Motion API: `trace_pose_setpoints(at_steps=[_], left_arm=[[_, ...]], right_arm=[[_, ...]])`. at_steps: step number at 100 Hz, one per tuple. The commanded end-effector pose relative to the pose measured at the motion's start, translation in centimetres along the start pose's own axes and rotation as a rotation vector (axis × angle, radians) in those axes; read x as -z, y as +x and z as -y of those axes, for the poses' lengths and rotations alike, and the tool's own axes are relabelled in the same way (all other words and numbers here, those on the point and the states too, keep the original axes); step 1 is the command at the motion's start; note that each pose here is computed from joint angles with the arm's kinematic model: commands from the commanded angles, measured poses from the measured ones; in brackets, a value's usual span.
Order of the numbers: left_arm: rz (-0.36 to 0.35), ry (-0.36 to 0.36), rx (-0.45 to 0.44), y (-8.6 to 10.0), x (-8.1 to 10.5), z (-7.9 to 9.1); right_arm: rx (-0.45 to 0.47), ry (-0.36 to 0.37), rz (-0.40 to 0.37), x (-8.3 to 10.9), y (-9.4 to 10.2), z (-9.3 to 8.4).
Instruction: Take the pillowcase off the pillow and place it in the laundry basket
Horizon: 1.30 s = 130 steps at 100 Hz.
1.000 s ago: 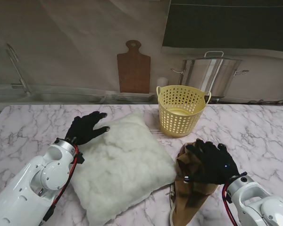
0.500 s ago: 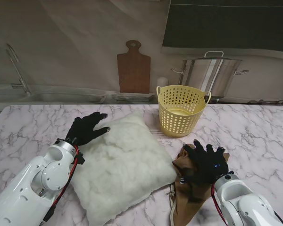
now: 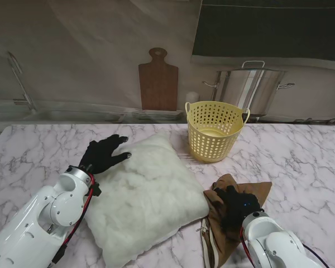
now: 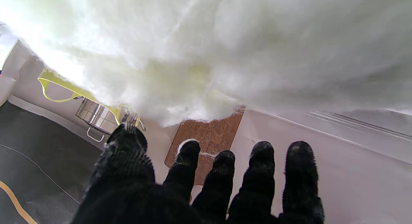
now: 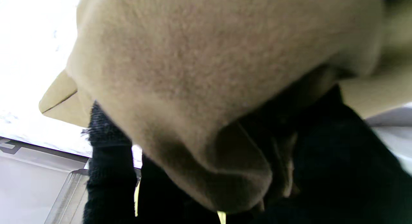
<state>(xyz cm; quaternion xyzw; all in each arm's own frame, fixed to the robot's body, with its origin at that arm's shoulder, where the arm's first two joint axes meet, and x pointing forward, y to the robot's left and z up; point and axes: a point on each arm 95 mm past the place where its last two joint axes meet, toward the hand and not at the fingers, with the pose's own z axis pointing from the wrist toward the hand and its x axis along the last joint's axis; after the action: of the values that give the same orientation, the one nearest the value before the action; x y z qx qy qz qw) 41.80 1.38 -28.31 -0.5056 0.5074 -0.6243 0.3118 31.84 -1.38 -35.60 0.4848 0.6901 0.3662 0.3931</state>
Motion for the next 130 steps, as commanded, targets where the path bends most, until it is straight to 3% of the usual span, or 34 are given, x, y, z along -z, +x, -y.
trace_pose_setpoints(at_steps=[1, 31, 49, 73, 97, 116, 130], left_arm=[[0.004, -0.021, 0.004, 0.0, 0.0, -0.4], [0.005, -0.014, 0.002, 0.0, -0.1, -0.6], [0.011, -0.016, 0.002, 0.0, 0.0, -0.6], [0.012, -0.020, 0.016, 0.0, 0.0, -0.9], [0.012, -0.017, 0.024, -0.1, 0.0, -1.0], [0.009, -0.018, 0.029, -0.1, 0.0, -1.1], [0.007, -0.021, 0.029, -0.2, 0.0, -1.0]], right_arm=[[-0.014, -0.005, 0.019, -0.4, 0.1, 0.8], [-0.065, -0.095, 0.066, -0.9, 0.3, 0.7], [-0.107, -0.223, 0.099, -0.7, -0.5, -1.0], [-0.082, -0.385, 0.118, 0.2, -2.3, -5.8], [-0.046, -0.572, 0.136, 0.9, -4.4, -12.1], [-0.007, -0.668, 0.133, 0.6, -5.7, -16.9], [0.040, -0.719, 0.106, 0.2, -5.7, -19.7]])
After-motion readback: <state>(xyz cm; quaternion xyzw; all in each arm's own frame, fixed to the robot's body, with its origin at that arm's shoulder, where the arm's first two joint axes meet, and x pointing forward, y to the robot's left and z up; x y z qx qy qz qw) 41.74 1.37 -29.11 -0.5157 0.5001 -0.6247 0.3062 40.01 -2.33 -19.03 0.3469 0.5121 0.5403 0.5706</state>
